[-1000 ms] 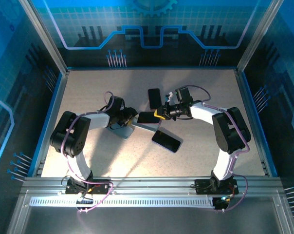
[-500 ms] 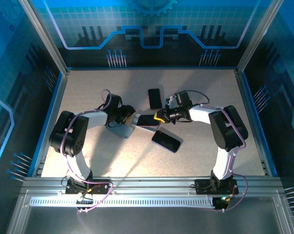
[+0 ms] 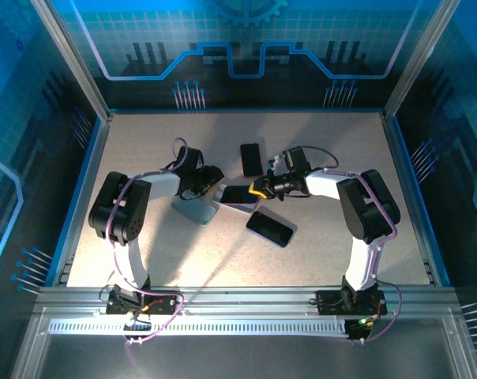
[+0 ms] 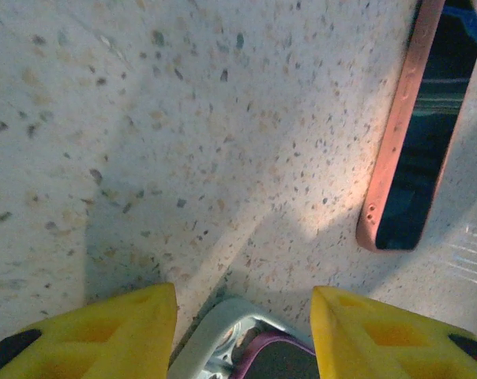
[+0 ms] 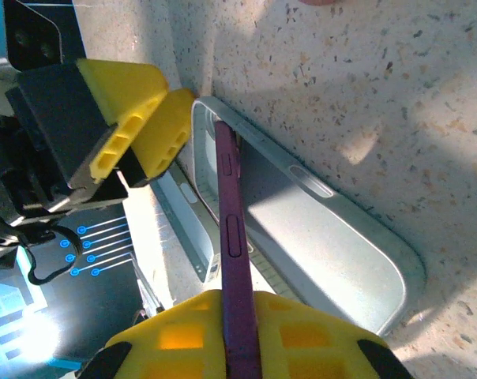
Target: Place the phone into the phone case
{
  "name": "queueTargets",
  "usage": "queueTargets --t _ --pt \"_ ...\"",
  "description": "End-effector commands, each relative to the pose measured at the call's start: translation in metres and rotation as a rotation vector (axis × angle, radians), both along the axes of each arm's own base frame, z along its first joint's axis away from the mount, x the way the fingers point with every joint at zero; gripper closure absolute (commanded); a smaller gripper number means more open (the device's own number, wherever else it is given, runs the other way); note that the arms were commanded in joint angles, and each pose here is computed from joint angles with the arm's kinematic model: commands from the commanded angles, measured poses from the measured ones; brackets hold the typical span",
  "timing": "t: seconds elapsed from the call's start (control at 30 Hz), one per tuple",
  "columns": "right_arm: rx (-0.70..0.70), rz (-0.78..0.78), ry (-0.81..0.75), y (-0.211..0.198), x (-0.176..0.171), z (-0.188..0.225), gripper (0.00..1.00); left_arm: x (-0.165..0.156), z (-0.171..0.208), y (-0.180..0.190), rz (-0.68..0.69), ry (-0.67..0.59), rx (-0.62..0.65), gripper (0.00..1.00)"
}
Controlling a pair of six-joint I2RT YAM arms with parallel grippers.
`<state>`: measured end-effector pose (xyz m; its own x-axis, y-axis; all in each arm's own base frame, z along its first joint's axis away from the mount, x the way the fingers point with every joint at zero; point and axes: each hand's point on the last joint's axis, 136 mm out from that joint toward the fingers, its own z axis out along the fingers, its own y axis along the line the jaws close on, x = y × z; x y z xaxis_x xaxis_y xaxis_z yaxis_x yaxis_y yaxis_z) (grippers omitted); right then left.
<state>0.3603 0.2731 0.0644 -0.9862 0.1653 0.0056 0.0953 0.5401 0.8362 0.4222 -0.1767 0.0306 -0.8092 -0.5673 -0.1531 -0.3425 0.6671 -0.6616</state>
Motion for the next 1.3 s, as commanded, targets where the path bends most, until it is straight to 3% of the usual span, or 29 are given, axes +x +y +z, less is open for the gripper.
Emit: queueTargets --t 0.0,1.27 --pt "-0.078 -0.018 0.03 -0.002 0.002 -0.02 1.0 -0.009 -0.009 -0.006 -0.038 0.024 0.016 0.51" --pt "-0.14 0.167 -0.011 0.027 0.022 -0.038 1.0 -0.062 -0.01 -0.005 0.041 0.056 -0.069 0.51"
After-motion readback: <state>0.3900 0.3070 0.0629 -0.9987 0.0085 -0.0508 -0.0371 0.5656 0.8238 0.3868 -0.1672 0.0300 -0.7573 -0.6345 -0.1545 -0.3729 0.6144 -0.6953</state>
